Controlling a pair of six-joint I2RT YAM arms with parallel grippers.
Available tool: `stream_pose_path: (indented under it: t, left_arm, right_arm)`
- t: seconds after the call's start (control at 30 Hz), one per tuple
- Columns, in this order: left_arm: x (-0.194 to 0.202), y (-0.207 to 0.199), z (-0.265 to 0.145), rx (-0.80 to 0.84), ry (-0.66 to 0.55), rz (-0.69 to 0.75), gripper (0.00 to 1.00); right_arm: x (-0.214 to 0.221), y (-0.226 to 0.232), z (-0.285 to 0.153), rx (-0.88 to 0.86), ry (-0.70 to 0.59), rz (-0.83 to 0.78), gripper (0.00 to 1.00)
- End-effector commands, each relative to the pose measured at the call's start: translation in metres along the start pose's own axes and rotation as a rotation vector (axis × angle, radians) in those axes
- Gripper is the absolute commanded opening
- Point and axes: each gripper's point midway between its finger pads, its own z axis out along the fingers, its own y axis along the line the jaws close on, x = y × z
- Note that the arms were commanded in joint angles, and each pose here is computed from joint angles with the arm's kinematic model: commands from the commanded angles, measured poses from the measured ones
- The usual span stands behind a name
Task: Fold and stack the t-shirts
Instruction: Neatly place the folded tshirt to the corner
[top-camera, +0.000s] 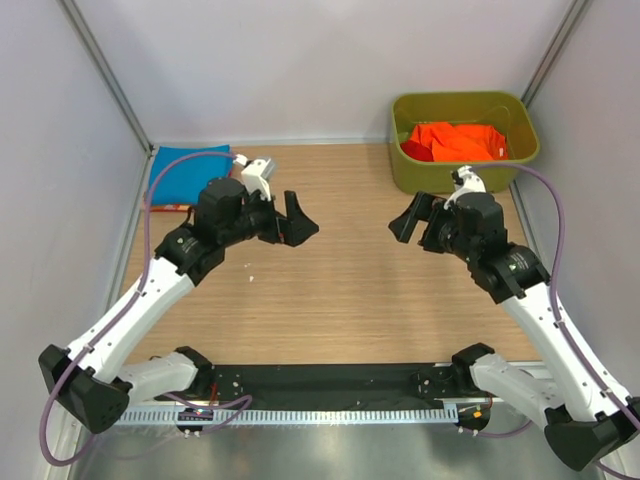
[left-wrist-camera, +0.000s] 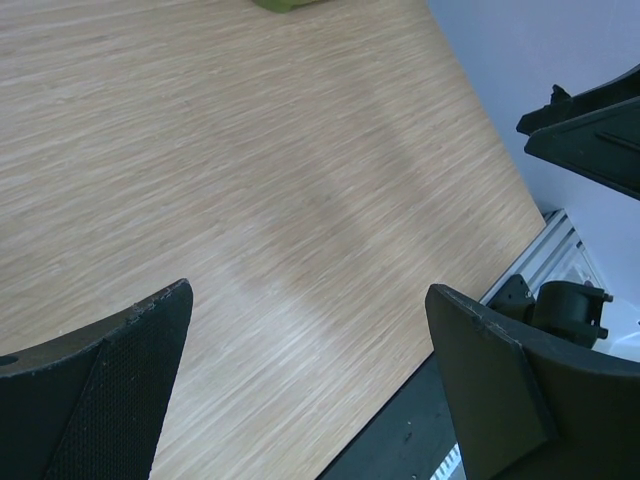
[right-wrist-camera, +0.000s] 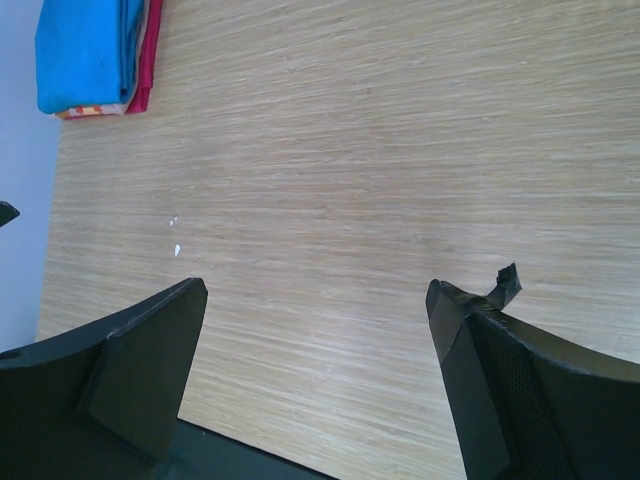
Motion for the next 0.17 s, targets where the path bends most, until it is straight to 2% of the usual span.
stream_pose_path:
  t: [0.0,0.13]
  left_arm:
    - [-0.0060,-0.0103,-0.0067,0.041,-0.030,-0.002,1.00]
    - [-0.0065,-0.0120,-0.0079,0.049,-0.032,0.000,1.00]
  right_arm:
    - [-0.0075,-0.0020,-0.0085,0.007,-0.042,-0.009,1.00]
    - [-0.0076,-0.0038,-0.0072,0.013,-0.048,-0.010,1.00]
